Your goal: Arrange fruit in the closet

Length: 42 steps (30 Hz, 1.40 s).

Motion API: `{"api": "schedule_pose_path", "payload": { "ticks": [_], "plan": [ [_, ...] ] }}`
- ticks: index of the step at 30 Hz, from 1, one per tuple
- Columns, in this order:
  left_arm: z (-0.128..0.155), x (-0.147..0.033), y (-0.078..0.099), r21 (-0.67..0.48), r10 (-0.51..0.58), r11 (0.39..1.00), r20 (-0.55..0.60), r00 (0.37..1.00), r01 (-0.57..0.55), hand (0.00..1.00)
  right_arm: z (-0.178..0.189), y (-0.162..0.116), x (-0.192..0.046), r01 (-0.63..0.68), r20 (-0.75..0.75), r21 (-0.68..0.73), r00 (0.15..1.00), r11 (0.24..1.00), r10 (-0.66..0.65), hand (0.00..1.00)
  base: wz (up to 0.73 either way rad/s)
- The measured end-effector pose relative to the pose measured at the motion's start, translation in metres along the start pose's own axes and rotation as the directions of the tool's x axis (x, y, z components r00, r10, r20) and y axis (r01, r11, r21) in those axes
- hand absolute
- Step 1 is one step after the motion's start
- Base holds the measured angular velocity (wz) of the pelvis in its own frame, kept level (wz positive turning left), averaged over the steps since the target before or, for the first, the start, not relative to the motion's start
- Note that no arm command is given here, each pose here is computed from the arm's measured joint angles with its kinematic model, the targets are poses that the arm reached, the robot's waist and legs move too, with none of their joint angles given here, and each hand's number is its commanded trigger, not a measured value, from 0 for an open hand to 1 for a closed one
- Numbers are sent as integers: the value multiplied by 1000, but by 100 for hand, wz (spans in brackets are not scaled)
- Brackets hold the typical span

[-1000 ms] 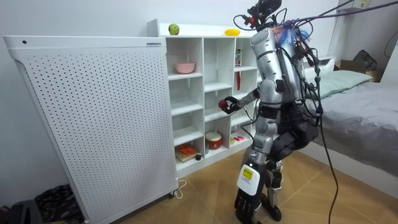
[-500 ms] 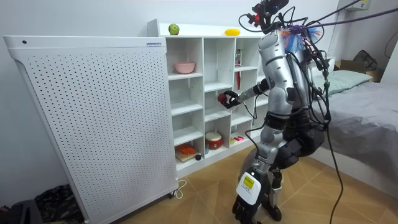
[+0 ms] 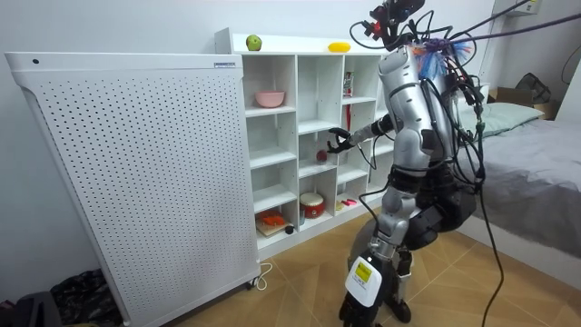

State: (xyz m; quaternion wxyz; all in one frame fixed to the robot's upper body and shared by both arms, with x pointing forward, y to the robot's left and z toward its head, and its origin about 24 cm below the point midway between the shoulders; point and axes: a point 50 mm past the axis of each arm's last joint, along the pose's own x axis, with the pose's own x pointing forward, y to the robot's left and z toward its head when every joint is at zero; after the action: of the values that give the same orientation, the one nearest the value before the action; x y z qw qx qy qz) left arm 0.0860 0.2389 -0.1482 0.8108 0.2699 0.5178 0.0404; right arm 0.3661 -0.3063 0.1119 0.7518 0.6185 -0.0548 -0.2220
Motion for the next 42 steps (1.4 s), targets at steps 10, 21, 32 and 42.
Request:
{"api": "schedule_pose_path", "payload": {
  "ticks": [10,21,32,42],
  "plan": [
    [-5,-1,-3,1,-30,1000,-14,999,30,0,4,2,0,0,23,11,1000,1000,0,0,1],
    [-5,-1,-4,3,-50,999,-14,999,50,0,10,3,0,-1,46,6,999,1000,0,0,0],
    [-15,-2,-5,17,-91,996,-56,994,92,0,20,-101,-21,184,13,-223,982,957,-186,0,0],
    [-46,-4,6,-16,-75,997,-174,982,73,0,31,-213,-85,365,-27,-579,885,729,-465,0,0]
  ]
}}
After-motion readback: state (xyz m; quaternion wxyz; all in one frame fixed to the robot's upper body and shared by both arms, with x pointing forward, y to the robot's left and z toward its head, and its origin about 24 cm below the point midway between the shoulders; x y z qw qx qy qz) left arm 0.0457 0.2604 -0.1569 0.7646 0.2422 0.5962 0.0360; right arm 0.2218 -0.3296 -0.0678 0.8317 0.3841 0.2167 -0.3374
